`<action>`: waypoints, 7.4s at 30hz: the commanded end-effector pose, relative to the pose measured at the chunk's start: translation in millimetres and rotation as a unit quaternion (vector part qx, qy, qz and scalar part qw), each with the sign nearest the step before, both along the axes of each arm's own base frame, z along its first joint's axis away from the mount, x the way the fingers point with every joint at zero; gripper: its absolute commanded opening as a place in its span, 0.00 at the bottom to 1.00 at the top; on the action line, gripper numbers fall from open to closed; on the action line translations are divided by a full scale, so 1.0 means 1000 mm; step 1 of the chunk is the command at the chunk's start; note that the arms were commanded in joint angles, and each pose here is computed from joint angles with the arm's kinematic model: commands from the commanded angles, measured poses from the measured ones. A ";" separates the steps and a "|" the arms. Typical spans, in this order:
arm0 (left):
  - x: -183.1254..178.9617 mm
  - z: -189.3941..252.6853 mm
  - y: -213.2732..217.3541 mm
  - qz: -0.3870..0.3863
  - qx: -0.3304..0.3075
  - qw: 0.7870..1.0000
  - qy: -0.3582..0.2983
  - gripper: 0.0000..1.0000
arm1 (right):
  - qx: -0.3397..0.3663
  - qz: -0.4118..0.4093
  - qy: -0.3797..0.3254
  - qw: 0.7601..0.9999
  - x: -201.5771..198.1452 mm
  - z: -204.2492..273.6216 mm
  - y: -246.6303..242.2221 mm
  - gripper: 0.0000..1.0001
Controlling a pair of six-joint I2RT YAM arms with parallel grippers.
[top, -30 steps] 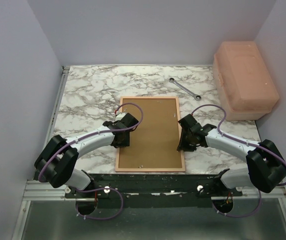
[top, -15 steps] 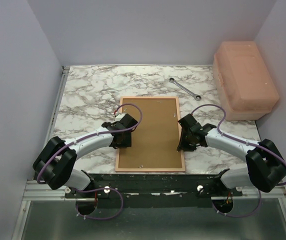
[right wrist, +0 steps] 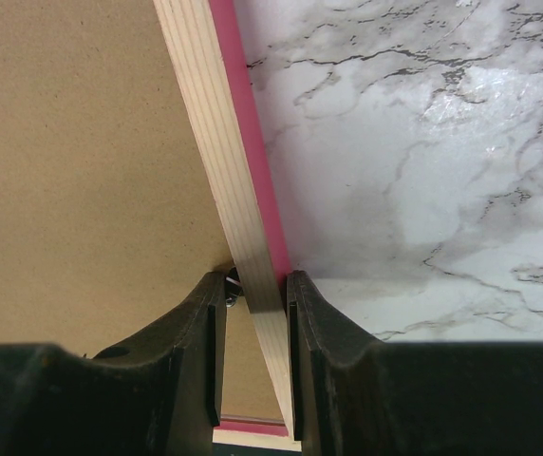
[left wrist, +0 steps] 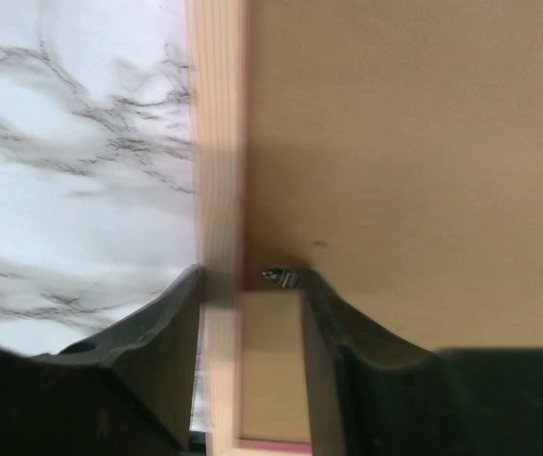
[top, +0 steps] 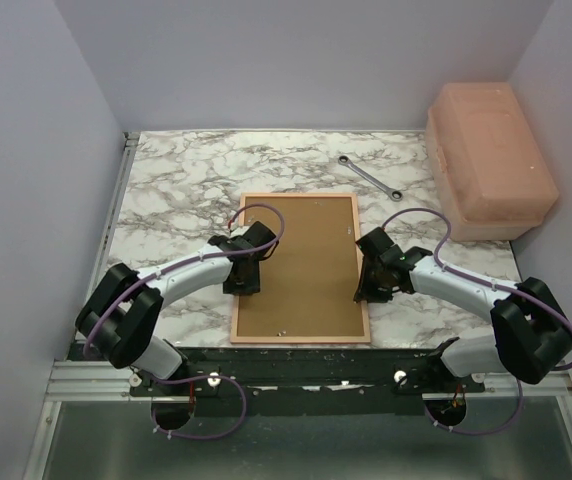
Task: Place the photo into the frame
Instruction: Install the photo frame at the center of the board.
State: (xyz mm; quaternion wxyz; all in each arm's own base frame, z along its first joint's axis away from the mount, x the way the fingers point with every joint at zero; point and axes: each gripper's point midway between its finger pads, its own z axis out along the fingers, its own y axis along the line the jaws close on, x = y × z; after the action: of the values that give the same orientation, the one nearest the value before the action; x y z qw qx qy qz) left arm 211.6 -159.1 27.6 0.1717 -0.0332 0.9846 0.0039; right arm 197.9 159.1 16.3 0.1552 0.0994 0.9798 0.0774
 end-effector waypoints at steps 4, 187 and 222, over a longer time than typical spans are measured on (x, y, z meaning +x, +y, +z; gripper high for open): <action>-0.015 -0.022 0.002 0.001 0.015 0.999 0.046 0.23 | -0.028 0.008 0.020 0.999 -0.006 -0.031 -0.007 0.03; 0.013 0.002 0.037 -0.032 0.016 0.999 0.003 0.59 | -0.036 0.014 0.031 0.999 -0.008 -0.033 -0.008 0.03; 0.053 -0.001 0.035 0.017 -0.004 1.000 0.003 0.00 | -0.037 0.025 0.034 0.998 -0.005 -0.033 -0.004 0.03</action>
State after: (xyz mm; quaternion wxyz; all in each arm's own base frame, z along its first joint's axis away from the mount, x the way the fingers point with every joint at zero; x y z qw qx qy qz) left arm 253.4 -124.3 30.3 0.1597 -0.0455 0.9861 0.0073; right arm 218.6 182.0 17.0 0.1662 0.0896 0.9756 0.1122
